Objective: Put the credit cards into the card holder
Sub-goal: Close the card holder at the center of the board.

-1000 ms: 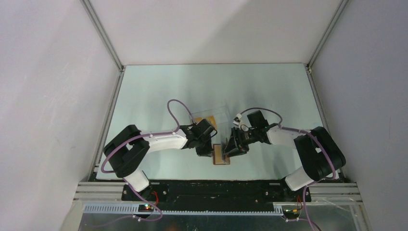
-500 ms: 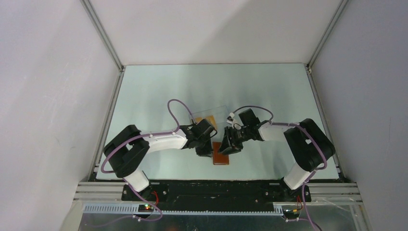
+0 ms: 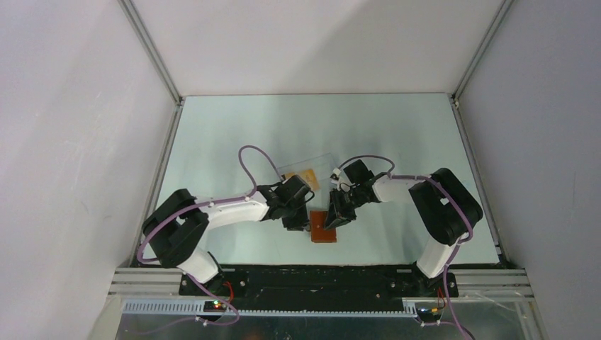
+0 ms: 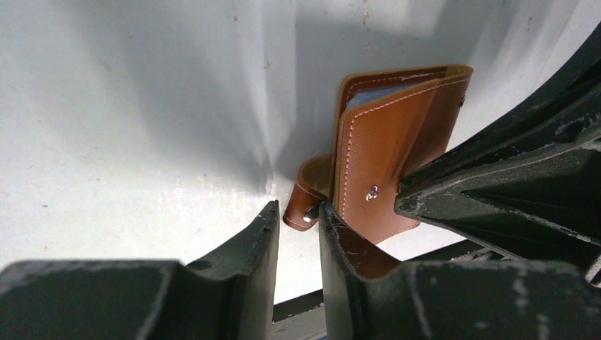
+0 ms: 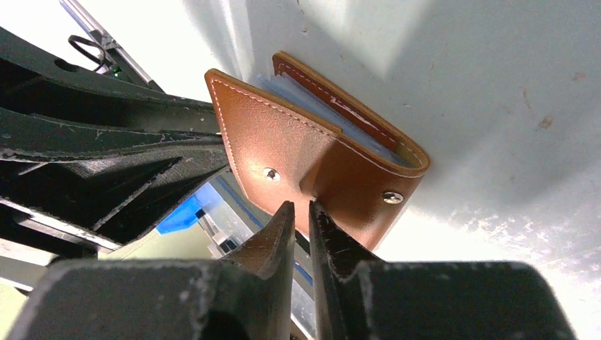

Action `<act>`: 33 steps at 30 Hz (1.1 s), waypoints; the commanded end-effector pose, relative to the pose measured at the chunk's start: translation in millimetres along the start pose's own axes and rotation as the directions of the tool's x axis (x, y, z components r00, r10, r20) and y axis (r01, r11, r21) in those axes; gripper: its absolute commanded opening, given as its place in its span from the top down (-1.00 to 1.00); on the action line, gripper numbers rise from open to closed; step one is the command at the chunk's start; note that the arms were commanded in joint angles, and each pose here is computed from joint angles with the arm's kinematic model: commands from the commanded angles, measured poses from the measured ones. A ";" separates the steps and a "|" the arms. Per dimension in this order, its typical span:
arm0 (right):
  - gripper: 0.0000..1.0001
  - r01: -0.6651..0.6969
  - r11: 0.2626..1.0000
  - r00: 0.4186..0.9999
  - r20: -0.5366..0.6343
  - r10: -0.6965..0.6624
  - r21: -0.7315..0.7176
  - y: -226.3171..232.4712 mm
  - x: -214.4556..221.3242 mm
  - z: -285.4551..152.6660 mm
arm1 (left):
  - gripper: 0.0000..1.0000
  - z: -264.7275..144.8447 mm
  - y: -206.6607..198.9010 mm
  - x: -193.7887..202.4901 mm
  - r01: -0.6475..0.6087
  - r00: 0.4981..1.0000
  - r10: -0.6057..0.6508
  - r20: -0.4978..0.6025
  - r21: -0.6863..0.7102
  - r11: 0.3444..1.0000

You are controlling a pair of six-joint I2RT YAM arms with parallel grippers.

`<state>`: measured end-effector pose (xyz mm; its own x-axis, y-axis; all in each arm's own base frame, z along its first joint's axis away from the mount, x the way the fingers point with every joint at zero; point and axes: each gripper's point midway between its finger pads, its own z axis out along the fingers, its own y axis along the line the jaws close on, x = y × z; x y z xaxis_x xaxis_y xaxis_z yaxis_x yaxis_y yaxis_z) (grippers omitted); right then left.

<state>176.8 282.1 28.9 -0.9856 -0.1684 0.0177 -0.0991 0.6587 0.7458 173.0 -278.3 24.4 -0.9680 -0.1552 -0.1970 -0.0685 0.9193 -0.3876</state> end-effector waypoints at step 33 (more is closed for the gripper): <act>0.95 0.001 0.988 0.999 -0.033 0.004 0.152 -25.6 4.4 8.0 | 0.20 7.8 19.7 -11.6 -0.021 1.000 0.022 0.010 -0.082 0.996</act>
<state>176.7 280.1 25.1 -0.9835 -0.1769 0.0368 -0.1000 0.7025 0.7046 177.4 -259.3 16.4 -0.9693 -0.1450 -0.1988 -0.0694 0.9362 -0.3446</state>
